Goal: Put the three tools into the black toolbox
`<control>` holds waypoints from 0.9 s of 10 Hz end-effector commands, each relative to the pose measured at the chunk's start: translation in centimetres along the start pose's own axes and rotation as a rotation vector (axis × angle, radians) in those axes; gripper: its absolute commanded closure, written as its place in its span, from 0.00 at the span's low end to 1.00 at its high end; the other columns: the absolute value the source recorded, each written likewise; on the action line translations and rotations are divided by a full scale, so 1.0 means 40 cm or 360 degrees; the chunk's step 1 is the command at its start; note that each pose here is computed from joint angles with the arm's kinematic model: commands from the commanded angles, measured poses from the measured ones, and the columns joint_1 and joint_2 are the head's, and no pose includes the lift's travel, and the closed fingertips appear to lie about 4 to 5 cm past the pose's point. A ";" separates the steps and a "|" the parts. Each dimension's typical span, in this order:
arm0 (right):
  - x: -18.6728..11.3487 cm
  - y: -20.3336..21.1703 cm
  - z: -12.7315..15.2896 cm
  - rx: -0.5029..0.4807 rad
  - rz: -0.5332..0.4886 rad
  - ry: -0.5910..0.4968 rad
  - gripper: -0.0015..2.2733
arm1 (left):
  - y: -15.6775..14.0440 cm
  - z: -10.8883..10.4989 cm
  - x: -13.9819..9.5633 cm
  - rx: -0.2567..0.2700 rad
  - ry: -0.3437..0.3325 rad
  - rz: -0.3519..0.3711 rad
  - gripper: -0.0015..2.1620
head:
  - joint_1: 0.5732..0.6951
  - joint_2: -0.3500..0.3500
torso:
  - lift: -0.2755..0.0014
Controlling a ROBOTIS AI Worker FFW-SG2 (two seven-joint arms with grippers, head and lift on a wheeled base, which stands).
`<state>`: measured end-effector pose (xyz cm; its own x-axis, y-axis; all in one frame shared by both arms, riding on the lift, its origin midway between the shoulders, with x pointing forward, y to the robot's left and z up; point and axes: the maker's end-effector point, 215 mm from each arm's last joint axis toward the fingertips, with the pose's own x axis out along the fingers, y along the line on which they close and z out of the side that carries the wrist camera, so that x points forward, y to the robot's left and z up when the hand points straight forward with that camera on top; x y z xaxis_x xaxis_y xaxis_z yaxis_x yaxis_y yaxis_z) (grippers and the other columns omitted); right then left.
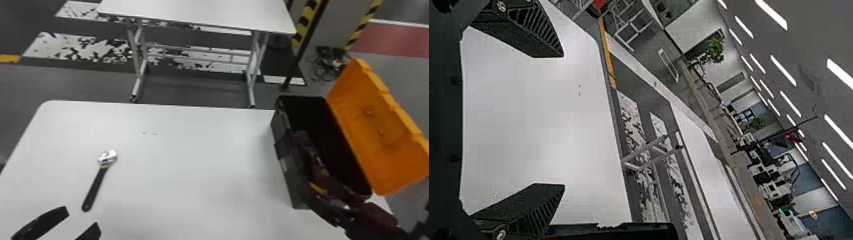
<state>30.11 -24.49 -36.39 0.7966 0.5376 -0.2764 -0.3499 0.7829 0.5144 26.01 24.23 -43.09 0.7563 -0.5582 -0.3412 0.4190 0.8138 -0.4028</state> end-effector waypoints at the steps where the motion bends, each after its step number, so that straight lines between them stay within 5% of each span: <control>1: 0.009 0.037 -0.028 0.0023 0.0046 0.0009 0.03 | 0.046 0.000 -0.017 0.0037 0.0030 0.0086 0.02 | 1.00 0.47 | 0.81; 2: 0.013 0.045 -0.033 -0.0038 0.0042 0.0000 0.03 | 0.079 -0.004 -0.024 0.0078 0.0058 0.0159 0.02 | 1.00 0.56 | 0.81; 9: 0.016 0.021 -0.092 -0.0185 0.0036 0.0027 0.03 | 0.306 -0.015 -0.059 -0.0067 0.0215 0.0454 0.02 | 1.00 0.82 | 0.81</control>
<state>28.45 -22.52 -39.10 0.7826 0.5560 -0.2800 -0.4201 0.8036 0.4216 28.86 35.09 -47.61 0.7700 -0.3303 -0.5459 0.1875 0.9350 -0.3011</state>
